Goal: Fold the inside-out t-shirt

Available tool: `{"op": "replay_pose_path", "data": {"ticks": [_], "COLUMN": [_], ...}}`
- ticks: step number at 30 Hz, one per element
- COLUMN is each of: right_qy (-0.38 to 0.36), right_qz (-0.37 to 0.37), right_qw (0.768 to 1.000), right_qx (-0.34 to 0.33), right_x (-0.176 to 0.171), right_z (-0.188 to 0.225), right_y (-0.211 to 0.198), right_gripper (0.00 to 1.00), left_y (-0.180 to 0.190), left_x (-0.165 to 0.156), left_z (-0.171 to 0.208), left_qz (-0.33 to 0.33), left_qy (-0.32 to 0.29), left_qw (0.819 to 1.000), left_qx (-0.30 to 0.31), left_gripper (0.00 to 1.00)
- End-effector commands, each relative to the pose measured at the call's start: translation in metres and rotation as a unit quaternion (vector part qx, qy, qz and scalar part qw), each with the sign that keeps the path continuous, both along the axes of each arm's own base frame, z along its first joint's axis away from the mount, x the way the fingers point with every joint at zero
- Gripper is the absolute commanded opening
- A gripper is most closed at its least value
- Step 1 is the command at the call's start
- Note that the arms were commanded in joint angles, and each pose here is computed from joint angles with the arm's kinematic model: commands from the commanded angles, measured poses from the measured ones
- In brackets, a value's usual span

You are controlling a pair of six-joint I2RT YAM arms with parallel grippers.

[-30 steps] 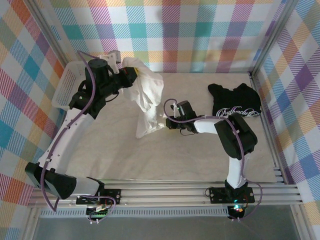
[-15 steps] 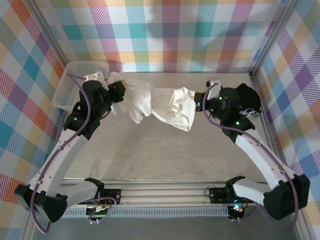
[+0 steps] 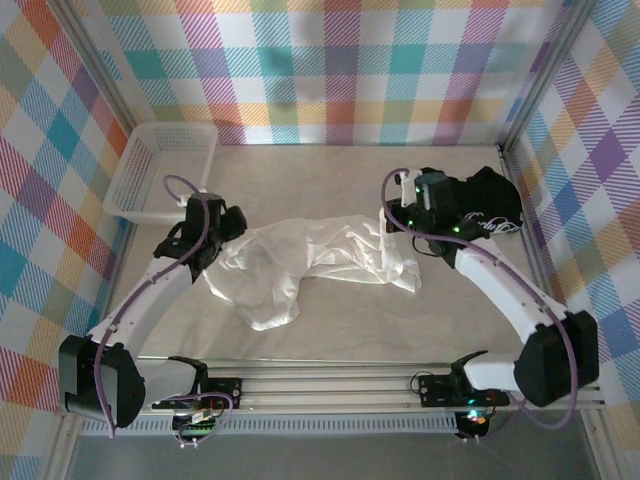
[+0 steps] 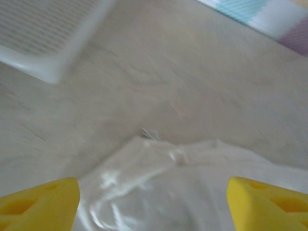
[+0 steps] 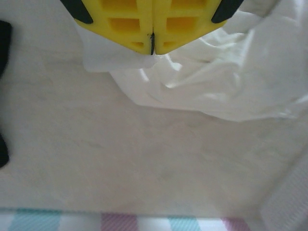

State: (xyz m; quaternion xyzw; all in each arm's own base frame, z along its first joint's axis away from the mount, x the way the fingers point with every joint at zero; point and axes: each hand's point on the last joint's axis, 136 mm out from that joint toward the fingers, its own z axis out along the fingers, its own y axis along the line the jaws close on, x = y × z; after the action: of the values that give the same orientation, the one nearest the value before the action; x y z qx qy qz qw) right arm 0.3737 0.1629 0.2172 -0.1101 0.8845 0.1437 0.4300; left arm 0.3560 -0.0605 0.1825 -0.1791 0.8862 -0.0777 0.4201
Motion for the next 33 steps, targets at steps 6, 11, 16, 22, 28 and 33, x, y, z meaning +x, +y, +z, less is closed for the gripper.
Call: {"op": "replay_pose_path", "data": {"ticks": [6,11,16,22,28,33], "right_qy": [0.045,0.053,0.056,-0.012,-0.14,-0.224], "right_qz": [-0.11,-0.075,-0.072,-0.02,0.078,0.128], "right_qw": [0.978,0.989,0.991,1.0,0.974,0.939], "right_qx": [-0.174,-0.116,-0.098,0.008,0.162,0.229], "right_x": [0.051,0.039,0.024,0.006,-0.048,-0.101], "right_z": [-0.025,-0.037,-0.048,0.027,0.171,0.258], "right_y": [-0.059,-0.039,-0.04,-0.015,0.012,0.01], "right_gripper": [0.04,0.11,0.0,0.0,0.0,0.0], "left_y": [-0.021,-0.02,-0.035,-0.033,-0.028,-0.006], "left_x": [-0.061,-0.088,-0.081,-0.055,-0.003,0.03], "left_z": [-0.067,-0.1,-0.118,-0.147,-0.08,0.052], "left_qz": [-0.044,-0.055,-0.08,-0.066,-0.034,0.002], "left_qy": [0.076,0.113,0.126,0.157,0.082,-0.047], "left_qw": [0.996,0.992,0.988,0.985,0.995,0.996], "left_qx": [-0.01,-0.022,-0.041,0.008,0.043,0.077], "left_gripper": [0.8,0.79,0.73,0.33,0.0,0.0]}}
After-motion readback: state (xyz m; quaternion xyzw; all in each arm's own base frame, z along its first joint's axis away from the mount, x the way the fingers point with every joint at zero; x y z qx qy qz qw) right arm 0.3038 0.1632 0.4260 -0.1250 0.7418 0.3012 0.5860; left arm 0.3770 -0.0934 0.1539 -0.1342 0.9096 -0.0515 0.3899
